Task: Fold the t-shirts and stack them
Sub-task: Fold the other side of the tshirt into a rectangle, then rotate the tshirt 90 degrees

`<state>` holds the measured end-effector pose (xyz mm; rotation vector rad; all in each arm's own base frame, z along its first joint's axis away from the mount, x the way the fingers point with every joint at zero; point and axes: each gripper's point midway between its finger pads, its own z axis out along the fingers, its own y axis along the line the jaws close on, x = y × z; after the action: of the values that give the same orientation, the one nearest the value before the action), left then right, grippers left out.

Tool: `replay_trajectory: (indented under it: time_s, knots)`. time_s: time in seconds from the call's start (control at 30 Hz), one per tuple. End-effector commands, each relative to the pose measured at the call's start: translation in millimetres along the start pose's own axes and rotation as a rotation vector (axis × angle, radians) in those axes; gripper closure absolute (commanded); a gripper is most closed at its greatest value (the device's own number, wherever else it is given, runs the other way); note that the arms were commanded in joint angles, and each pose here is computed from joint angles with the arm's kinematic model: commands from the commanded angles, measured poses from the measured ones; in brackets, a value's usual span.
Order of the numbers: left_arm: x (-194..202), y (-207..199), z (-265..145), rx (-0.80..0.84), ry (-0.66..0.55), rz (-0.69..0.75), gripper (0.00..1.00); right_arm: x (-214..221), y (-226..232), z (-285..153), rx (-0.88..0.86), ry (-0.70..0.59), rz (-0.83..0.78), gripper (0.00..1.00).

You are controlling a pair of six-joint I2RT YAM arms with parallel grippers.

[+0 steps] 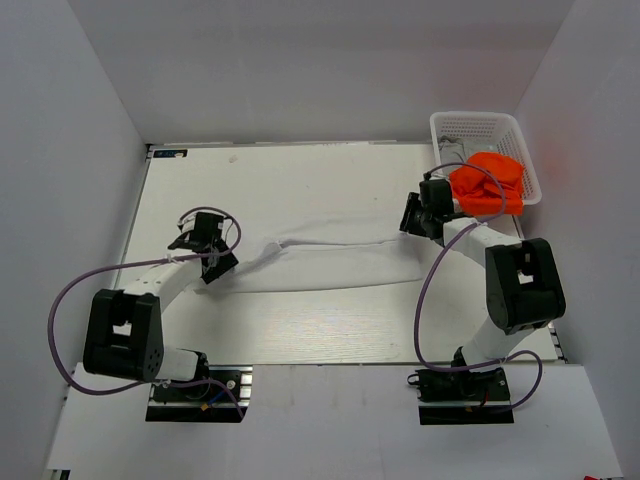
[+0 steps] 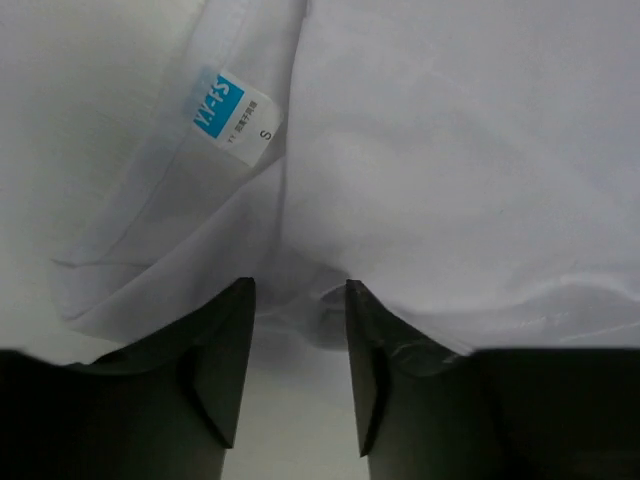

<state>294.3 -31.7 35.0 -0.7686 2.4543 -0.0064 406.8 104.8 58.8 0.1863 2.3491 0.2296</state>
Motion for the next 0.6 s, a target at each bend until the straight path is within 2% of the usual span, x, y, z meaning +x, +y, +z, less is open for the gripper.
replay_trajectory:
  time_s: [0.0,0.03,0.07,0.1,0.13,0.23,0.37,0.43,0.5,0.57]
  knots:
    - [-14.6,-10.6,-23.2,0.028,-0.002,-0.049,0.41,-8.7,0.4,-6.4,0.006,0.002,0.022,0.51]
    - [-23.4,-14.9,-32.9,0.037,-0.012,-0.052,0.32,-12.5,1.9,-12.9,-0.001,0.001,0.006,0.41]
    - [-26.0,-18.2,-36.5,0.046,-0.008,-0.053,0.3,-15.7,5.9,-14.9,-0.013,-0.004,0.005,0.25]
    - [-32.6,-21.5,-42.4,0.06,-0.024,-0.048,0.24,-19.4,8.9,-17.8,-0.03,-0.011,0.002,0.13]
    - [-41.8,-27.2,-48.8,0.072,-0.039,-0.053,0.01,-25.9,15.5,-23.4,-0.055,-0.029,-0.006,0.1]
    - [-63.6,-42.2,-63.1,0.141,-0.107,-0.049,0.0,-36.2,28.1,-34.7,-0.115,-0.059,-0.014,0.1]
    - [-72.9,-69.7,-64.5,0.25,-0.106,-0.044,0.0,-39.2,51.4,-39.9,-0.246,-0.056,-0.064,0.1]
    - [-67.5,-91.9,-54.2,0.326,-0.062,-0.013,0.0,-36.4,60.0,-36.6,-0.29,-0.046,-0.076,0.1]
    - [-63.9,-103.1,-45.0,0.352,-0.019,0.006,0.0,-44.9,73.2,-31.9,-0.357,-0.089,-0.09,0.1]
    - [-44.5,-95.4,-17.7,0.28,0.069,0.019,0.0,-39.6,78.1,-18.1,-0.383,-0.065,-0.082,0.1]
